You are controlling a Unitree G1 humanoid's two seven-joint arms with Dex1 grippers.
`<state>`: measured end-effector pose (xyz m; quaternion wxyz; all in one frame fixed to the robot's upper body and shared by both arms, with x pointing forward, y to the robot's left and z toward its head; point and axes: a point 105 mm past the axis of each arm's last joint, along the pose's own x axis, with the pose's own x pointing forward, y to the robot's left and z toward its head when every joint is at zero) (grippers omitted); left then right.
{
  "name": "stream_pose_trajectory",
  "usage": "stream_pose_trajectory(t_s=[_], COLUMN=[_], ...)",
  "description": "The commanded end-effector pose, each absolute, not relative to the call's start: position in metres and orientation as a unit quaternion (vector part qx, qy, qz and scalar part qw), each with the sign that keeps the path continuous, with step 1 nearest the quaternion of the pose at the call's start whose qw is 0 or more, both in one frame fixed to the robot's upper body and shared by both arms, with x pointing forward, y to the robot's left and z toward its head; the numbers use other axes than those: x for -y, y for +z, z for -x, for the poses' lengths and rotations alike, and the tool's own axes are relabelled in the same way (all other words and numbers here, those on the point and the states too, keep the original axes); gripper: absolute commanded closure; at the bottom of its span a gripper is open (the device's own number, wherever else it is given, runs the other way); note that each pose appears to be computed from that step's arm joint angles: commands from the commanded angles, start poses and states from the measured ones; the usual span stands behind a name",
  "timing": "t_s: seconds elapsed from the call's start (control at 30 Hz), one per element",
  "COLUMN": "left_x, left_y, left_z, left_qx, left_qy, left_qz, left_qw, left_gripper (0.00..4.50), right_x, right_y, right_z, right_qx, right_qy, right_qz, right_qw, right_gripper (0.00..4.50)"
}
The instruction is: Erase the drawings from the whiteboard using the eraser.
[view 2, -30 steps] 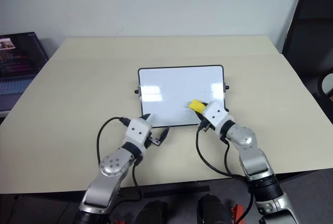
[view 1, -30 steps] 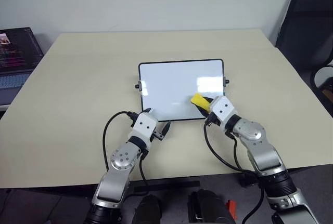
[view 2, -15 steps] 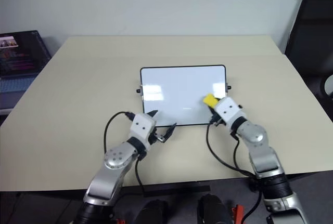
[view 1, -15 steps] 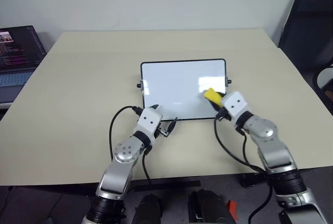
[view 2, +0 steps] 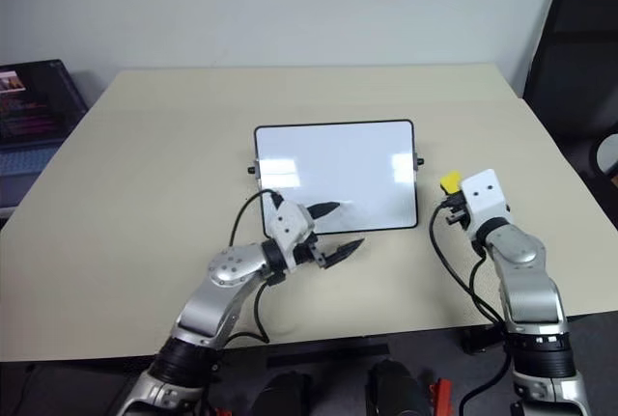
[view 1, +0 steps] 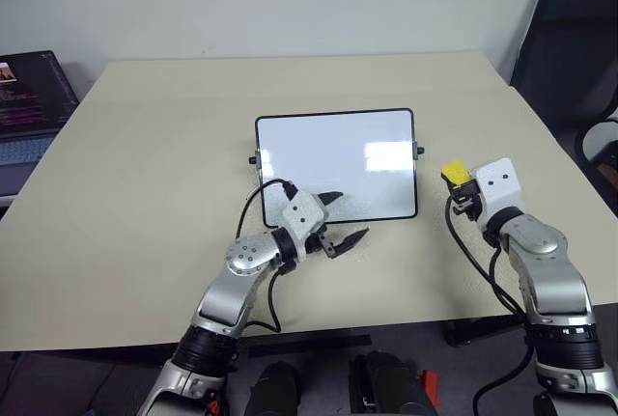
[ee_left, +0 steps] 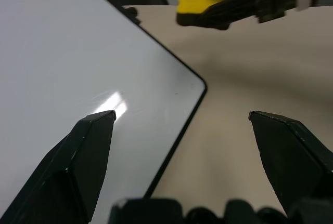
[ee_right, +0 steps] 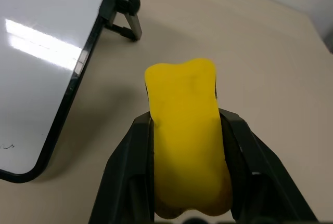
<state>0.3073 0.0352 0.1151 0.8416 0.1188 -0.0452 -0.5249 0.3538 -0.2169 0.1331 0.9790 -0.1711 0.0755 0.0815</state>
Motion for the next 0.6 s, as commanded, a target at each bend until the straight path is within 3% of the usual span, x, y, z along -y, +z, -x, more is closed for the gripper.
stream_pose_trajectory(t_s=[0.03,0.3,0.6], left_x=[-0.021,-0.019,-0.032], left_y=[0.125,0.119,0.107], left_z=[-0.298,-0.292,-0.294], left_qx=[0.060,0.043,0.023], left_qy=[-0.583,-0.621,-0.619], left_qz=[-0.110,-0.115,-0.133], left_qw=[0.803,0.774,0.774], left_gripper=[0.00,0.00,0.00], right_x=[0.225,0.241,0.251], right_y=[0.142,0.138,0.118], right_z=[-0.356,-0.359,-0.350], right_qx=[-0.087,-0.129,-0.190], right_qy=[0.057,0.034,0.026], right_qz=[0.124,0.102,0.087], right_qw=[0.987,0.986,0.977], right_gripper=[3.20,3.20,3.20])
